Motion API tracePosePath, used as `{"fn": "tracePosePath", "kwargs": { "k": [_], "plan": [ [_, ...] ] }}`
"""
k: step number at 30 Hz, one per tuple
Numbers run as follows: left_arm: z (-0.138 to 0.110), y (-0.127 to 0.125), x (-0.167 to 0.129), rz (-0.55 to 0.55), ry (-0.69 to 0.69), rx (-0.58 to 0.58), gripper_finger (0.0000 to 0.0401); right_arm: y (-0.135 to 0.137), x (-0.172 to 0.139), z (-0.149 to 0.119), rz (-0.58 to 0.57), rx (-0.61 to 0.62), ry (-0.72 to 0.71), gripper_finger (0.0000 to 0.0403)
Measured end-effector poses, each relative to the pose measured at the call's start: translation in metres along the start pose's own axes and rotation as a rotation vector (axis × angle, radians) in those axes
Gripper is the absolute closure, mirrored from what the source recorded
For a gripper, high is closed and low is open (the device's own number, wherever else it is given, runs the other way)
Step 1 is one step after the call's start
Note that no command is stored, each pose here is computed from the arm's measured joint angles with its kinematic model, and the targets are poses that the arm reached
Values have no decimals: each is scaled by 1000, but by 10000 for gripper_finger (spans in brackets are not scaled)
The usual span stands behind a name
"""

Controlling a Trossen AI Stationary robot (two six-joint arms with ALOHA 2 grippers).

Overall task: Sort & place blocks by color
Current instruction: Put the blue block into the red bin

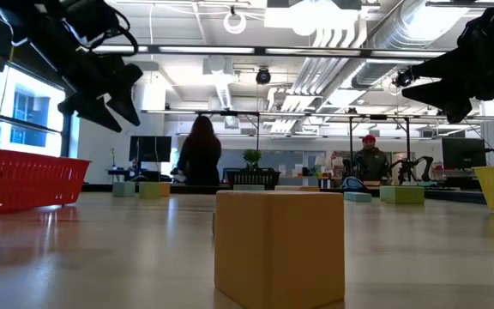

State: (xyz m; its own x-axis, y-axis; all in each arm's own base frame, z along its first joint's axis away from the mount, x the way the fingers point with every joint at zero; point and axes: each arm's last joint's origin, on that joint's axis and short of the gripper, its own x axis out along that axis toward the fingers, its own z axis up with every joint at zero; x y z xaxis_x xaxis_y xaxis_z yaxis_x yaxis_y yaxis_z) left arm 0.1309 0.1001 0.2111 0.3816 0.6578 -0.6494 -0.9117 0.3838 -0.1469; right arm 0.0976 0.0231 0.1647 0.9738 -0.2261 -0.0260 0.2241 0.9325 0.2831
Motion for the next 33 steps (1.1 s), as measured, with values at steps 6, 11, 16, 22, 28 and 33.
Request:
{"fn": "tracePosePath", "kwargs": {
  "k": [6,11,16,22,28,33],
  "plan": [
    [-2,4,13,44,63,-42,151,0,0,0,-6,0,-1,179],
    [-4,6,23,88,107,-77,151,0,0,0,-7,46,-2,179],
    [-7,7,34,123,147,-92,151,0,0,0,-6,86,-2,179],
    [-8,7,45,150,171,-104,151,0,0,0,-10,54,-3,179],
    [-14,7,57,188,210,-108,151,0,0,0,-14,52,-4,179],
    [-15,4,66,180,220,-109,151,-1,0,0,-42,49,-13,179]
  ]
}}
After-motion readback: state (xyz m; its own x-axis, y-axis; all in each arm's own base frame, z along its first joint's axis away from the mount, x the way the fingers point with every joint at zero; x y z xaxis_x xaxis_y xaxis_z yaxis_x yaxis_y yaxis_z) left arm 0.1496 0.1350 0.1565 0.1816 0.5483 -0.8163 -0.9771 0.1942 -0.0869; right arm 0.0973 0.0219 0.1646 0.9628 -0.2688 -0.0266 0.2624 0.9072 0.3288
